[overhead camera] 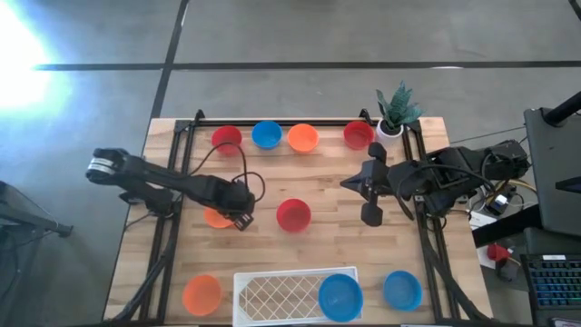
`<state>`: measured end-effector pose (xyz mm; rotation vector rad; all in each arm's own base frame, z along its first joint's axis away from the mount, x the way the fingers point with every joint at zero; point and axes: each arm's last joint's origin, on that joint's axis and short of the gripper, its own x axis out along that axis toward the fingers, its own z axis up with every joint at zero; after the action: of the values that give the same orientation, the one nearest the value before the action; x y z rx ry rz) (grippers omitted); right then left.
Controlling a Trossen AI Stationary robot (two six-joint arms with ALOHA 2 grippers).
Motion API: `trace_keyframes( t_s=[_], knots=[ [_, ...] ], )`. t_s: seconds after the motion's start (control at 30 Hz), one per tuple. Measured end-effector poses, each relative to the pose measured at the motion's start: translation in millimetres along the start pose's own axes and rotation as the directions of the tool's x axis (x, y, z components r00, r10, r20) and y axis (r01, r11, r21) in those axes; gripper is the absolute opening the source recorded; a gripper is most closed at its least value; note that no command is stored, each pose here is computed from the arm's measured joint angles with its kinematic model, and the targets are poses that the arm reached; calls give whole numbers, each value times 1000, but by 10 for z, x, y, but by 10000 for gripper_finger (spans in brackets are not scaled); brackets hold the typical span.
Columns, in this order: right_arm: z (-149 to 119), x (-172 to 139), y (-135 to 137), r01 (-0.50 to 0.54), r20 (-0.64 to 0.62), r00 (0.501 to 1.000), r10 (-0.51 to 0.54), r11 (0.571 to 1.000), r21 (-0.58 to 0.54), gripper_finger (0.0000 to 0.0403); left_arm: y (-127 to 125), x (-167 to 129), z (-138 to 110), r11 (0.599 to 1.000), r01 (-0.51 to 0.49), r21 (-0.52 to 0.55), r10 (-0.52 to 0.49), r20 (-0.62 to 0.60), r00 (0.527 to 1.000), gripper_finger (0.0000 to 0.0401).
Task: Pick & Place Mini bowls
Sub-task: Put the middle orange bowl on the shelf
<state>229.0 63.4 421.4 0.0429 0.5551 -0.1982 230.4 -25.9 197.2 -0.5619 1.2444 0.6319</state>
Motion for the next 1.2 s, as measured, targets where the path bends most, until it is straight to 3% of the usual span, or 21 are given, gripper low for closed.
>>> trace_keyframes(
  t_s=[0.37,0.63,1.0,1.2],
  knots=[
    [0,-2,0,-3,-1,1000,3,1000,0,8,-46,162,-11,999,-37,8,37,-70,997,99],
    [0,-2,0,-3,0,1000,3,1000,-4,8,-36,85,-31,999,28,35,-23,-114,993,99],
    [1,-5,-1,-3,0,1000,3,1000,-4,8,-25,65,-37,997,37,74,-29,-111,993,99],
    [1,-5,-1,-3,0,1000,3,1000,-4,8,9,106,-50,997,-14,80,19,-68,997,99]
  ],
)
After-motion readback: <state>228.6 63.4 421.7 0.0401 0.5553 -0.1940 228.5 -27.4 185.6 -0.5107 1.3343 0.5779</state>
